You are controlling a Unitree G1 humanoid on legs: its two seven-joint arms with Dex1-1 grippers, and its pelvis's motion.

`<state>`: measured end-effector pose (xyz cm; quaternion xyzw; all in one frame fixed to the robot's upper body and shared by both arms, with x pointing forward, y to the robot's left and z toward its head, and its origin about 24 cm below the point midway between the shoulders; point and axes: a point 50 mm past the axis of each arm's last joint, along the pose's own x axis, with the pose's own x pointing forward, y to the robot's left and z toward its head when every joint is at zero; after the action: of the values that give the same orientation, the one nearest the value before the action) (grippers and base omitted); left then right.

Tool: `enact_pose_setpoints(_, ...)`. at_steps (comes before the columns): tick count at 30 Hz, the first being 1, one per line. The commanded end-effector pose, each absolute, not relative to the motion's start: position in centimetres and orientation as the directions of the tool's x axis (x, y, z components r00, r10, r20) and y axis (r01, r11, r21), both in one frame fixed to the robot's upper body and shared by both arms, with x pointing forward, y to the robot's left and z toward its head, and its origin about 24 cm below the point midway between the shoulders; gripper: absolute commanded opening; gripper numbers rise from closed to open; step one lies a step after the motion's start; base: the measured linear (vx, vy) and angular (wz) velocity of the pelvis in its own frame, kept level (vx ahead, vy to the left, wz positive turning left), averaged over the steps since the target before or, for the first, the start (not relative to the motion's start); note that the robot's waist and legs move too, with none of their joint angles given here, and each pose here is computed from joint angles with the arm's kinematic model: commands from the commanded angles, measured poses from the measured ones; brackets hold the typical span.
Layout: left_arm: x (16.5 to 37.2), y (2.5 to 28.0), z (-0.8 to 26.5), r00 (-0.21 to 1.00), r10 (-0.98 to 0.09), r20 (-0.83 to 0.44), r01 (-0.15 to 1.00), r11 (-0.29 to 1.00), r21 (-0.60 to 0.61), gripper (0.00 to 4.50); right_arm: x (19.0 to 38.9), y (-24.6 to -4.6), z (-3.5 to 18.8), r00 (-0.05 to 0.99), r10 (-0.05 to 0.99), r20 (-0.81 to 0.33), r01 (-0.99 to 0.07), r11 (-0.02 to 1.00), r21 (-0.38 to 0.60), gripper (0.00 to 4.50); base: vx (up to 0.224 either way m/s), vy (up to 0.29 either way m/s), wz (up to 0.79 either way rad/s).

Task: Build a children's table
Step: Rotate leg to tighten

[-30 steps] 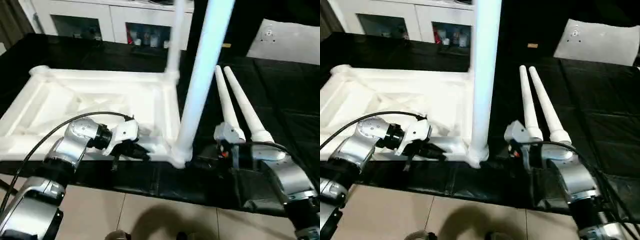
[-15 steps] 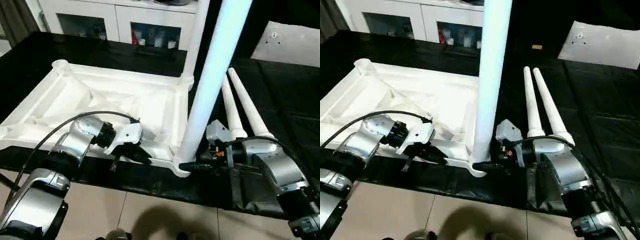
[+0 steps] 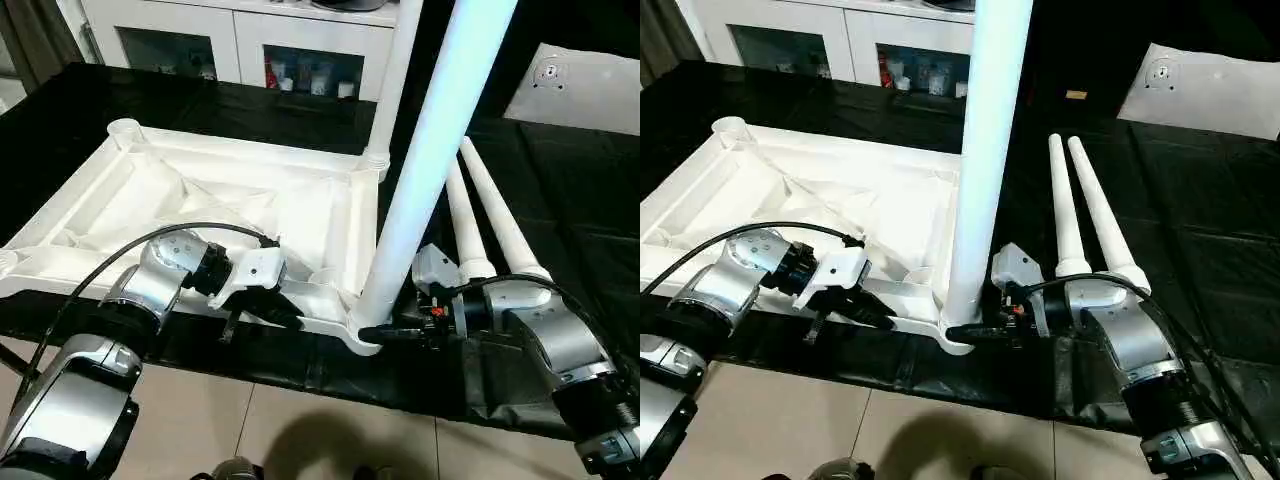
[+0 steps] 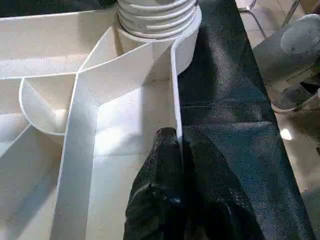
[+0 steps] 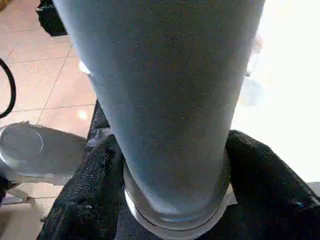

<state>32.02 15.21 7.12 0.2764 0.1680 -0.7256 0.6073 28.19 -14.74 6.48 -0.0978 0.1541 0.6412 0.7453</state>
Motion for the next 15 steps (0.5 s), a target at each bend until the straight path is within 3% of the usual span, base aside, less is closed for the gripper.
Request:
enact_pose_setpoints(1,32.2,14.5,7.1,-0.108,-0.778,-0.619,0.971,-0.216,0.103,0.00,28.1,-14.3,6.2,0.134,0.926,-0.354,-0.984,0.166,0.061,2.69,0.000,0.000,0.00)
enact_pose_setpoints(5,32.4,14.0,7.5,-0.013,-0.848,-0.530,0.992,-0.076,0.097,0.00,28.1,-13.3,5.5,0.240,0.915,-0.324,-0.951,0.288,0.110,2.68,0.000,0.000,0.00)
enact_pose_setpoints(6,32.5,13.5,7.4,0.074,-0.865,-0.497,0.995,0.029,0.096,0.00,28.1,-12.2,4.6,0.339,0.889,-0.308,-0.911,0.392,0.128,2.68,0.000,0.000,0.00)
enact_pose_setpoints(7,32.5,13.5,7.4,0.074,-0.865,-0.497,0.995,0.029,0.096,0.00,28.1,-12.2,4.6,0.339,0.889,-0.308,-0.911,0.392,0.128,2.68,0.000,0.000,0.00)
enact_pose_setpoints(9,32.6,12.6,7.5,0.163,-0.887,-0.432,0.987,0.144,0.076,0.00,28.2,-10.9,3.8,0.440,0.849,-0.292,-0.849,0.500,0.174,2.68,0.000,0.000,0.00)
enact_pose_setpoints(15,32.6,10.5,7.5,0.339,-0.859,-0.385,0.939,0.336,0.077,0.00,29.0,-7.3,3.1,0.613,0.740,-0.275,-0.685,0.672,0.281,2.67,0.000,0.000,0.00)
